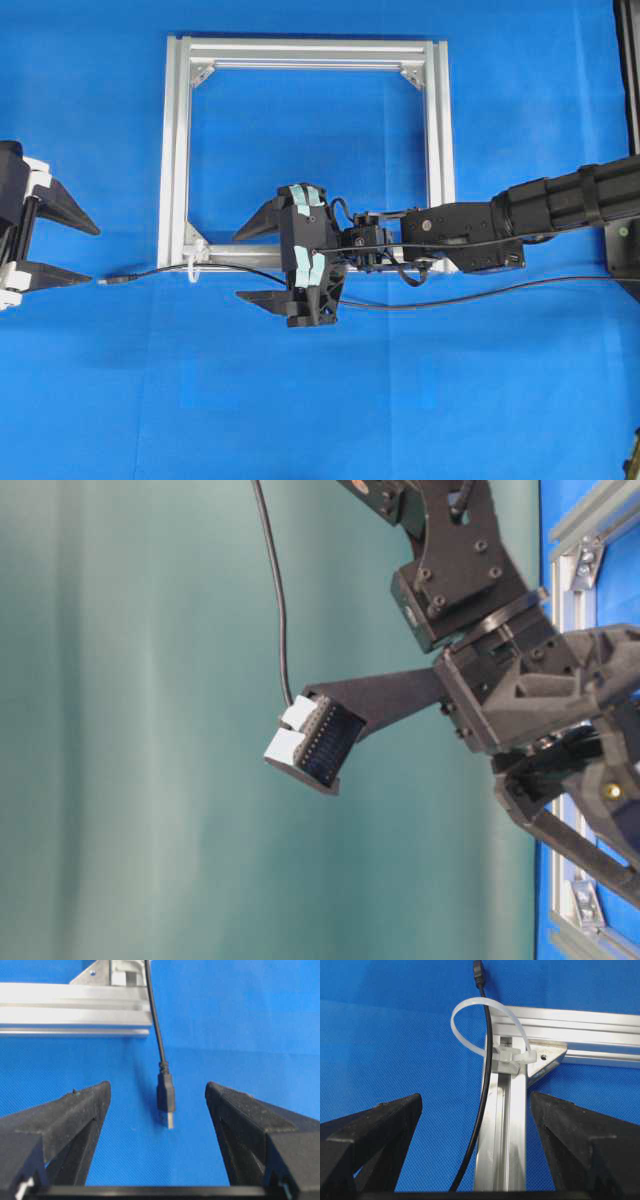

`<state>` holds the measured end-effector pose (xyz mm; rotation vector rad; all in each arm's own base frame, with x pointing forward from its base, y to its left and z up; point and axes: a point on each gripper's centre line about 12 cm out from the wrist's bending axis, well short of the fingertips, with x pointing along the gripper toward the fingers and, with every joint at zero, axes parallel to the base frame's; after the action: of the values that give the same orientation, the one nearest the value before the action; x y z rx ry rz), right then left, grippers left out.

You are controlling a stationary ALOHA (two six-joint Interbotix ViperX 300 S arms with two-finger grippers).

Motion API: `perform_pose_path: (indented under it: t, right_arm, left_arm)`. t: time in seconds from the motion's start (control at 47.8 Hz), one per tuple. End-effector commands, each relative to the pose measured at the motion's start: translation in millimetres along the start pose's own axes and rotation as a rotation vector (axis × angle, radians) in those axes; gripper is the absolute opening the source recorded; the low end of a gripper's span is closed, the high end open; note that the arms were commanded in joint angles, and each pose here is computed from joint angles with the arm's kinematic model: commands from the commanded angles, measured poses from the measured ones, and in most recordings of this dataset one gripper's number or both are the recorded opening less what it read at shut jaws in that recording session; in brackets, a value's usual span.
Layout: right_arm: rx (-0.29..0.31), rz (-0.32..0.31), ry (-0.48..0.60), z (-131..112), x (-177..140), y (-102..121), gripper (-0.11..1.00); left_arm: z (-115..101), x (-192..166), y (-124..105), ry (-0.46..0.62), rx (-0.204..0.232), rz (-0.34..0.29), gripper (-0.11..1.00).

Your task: Insert the wire through the string loop located on the left side.

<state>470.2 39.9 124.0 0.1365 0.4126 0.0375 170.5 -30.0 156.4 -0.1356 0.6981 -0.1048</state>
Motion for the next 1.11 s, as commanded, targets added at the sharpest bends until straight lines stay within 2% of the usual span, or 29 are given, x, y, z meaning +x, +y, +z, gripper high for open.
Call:
perform_pose_path:
  t: [0.0, 0.293, 0.44, 0.649, 1.088]
  right_arm:
    - [0.001, 0.012, -0.070, 28.0, -8.9, 5.0, 0.94]
    - [0.000, 0.020, -0.143, 67.9, -35.5, 8.3, 0.94]
    - [0.001, 0.021, -0.150, 80.2, -45.7, 9.6, 0.94]
    - [0.002, 0.023, -0.164, 94.0, -57.6, 11.1, 0.94]
    - [0.002, 0.023, -0.163, 93.4, -57.6, 11.0, 0.94]
  left_arm:
    - [9.2, -2.8, -1.2, -0.037, 0.002, -0.004, 0.70]
    - [38.5, -25.4, -6.2, -0.244, 0.006, -0.036, 0.67]
    - [46.4, -35.4, -7.9, -0.308, 0.012, -0.047, 0.67]
    - [49.3, -38.1, -6.9, -0.332, 0.013, -0.043, 0.66]
    - [49.7, -37.4, -5.8, -0.338, 0.017, -0.036, 0.66]
